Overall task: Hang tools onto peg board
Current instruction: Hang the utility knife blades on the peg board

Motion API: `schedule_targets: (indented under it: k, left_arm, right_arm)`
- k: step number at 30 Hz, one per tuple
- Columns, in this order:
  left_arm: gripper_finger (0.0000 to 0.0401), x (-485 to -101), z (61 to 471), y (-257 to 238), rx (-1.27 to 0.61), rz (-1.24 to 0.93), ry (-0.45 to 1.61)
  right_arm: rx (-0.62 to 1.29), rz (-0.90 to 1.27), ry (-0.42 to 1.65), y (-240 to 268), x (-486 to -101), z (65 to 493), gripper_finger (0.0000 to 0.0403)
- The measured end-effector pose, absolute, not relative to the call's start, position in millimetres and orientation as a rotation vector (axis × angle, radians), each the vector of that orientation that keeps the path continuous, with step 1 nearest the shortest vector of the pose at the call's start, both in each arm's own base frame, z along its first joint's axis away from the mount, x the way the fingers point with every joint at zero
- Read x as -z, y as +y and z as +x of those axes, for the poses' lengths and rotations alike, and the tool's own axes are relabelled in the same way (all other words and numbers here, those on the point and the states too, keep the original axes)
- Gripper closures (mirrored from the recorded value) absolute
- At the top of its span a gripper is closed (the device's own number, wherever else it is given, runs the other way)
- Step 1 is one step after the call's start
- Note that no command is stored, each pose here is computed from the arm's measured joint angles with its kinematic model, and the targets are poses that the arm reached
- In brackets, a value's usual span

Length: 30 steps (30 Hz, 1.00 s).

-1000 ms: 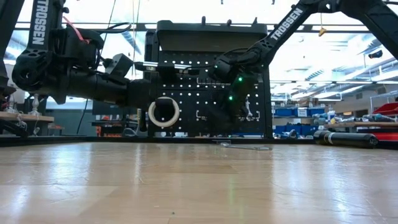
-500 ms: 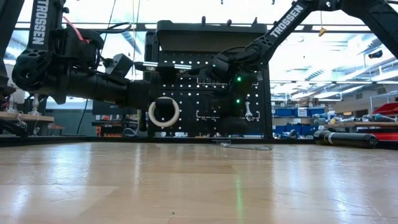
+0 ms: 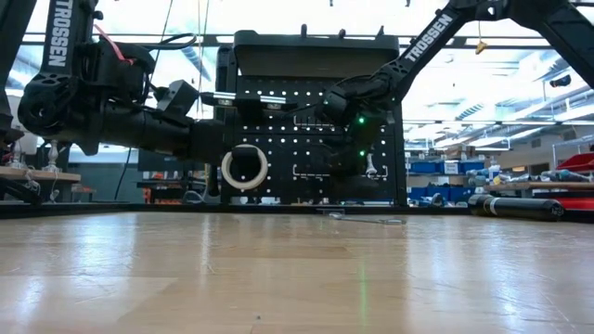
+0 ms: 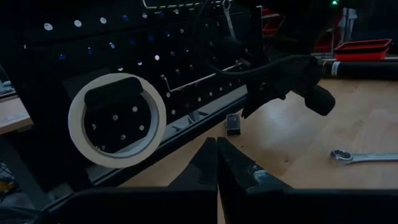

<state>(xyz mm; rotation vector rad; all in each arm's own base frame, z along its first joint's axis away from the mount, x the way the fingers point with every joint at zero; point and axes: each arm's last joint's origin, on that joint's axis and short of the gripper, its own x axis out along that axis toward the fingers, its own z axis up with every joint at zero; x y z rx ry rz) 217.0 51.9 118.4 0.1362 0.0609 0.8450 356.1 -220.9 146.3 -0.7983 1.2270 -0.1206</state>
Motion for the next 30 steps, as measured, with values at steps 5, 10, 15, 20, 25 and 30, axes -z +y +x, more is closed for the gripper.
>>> schedule_targets:
  k: [5, 10, 15, 20, 25, 30]
  left_arm:
    - [0.0401, -121, 222, 53, -0.841, 0.134, 0.047]
    - [0.0401, -123, 228, 52, -0.796, 0.133, 0.034]
    - [0.0401, -124, 230, 52, -0.769, 0.133, 0.027]
    - [0.0401, -124, 230, 52, -0.768, 0.134, 0.029]
    - [0.0401, -124, 230, 52, -0.768, 0.133, 0.030]
    - [0.0401, -124, 230, 52, -0.768, 0.132, 0.029]
  right_arm:
    - [0.060, -0.903, 1.231, -224, -145, 356, 0.0402]
    - [0.026, -0.964, 1.228, -224, -146, 357, 0.0402]
    - [0.009, -0.969, 1.219, -228, -146, 355, 0.0402]
    - [-0.011, -0.947, 1.193, -233, -145, 352, 0.0402]
    - [-0.025, -0.986, 1.187, -235, -146, 352, 0.0403]
    - [-0.034, -1.014, 1.188, -238, -147, 350, 0.0403]
